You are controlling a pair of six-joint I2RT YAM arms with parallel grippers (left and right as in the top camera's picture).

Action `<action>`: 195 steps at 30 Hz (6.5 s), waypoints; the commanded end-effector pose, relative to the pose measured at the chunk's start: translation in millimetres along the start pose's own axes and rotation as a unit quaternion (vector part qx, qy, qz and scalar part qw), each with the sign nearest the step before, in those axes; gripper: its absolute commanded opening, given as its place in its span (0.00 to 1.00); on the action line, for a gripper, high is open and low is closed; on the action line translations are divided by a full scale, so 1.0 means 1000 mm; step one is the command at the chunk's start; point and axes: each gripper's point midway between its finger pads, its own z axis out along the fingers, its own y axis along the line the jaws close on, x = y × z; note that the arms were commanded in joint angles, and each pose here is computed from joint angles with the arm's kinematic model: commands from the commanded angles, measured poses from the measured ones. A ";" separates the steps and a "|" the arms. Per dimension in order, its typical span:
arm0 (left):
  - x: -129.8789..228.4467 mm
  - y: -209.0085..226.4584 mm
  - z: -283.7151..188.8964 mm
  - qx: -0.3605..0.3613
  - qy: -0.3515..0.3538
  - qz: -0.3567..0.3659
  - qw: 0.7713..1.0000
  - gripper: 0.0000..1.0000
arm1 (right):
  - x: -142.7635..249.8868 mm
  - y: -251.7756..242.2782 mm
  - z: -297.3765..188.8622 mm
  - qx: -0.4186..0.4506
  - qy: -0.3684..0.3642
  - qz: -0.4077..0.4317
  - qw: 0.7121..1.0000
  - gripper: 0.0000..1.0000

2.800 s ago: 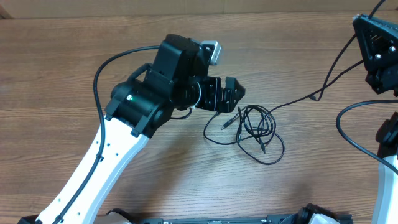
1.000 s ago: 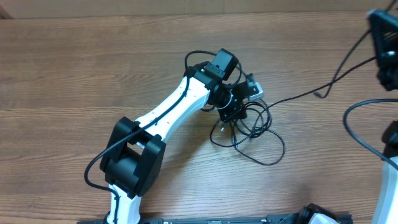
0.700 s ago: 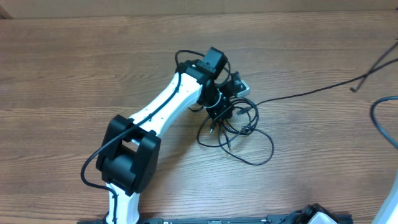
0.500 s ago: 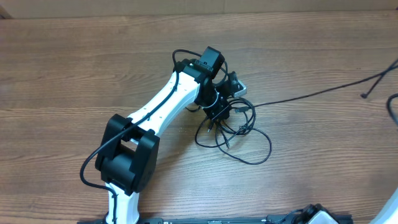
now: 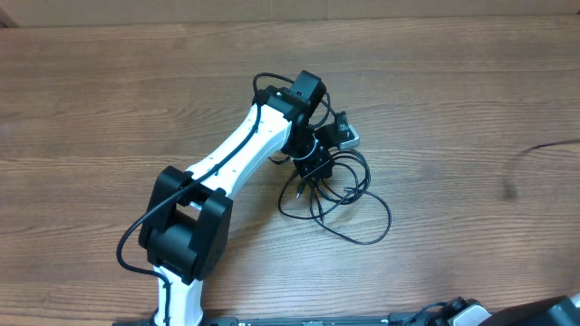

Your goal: Untangle cables

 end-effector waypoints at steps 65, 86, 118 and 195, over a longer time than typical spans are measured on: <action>-0.128 -0.064 -0.089 0.172 -0.246 0.014 0.954 0.04 | 0.249 0.058 -0.011 -0.048 0.397 0.034 0.916 1.00; -0.127 -0.080 -0.218 -0.096 -0.317 -0.014 0.944 0.04 | 0.287 0.221 -0.068 -0.320 0.488 0.109 0.805 0.92; -0.098 -0.067 -0.194 -0.173 -0.243 -0.124 0.946 0.04 | 0.271 0.223 -0.068 -0.364 0.460 0.096 0.804 0.64; -0.104 -0.121 -0.183 -0.130 -0.231 -0.020 0.964 0.04 | 0.249 0.225 -0.030 -0.361 0.393 0.024 0.845 0.04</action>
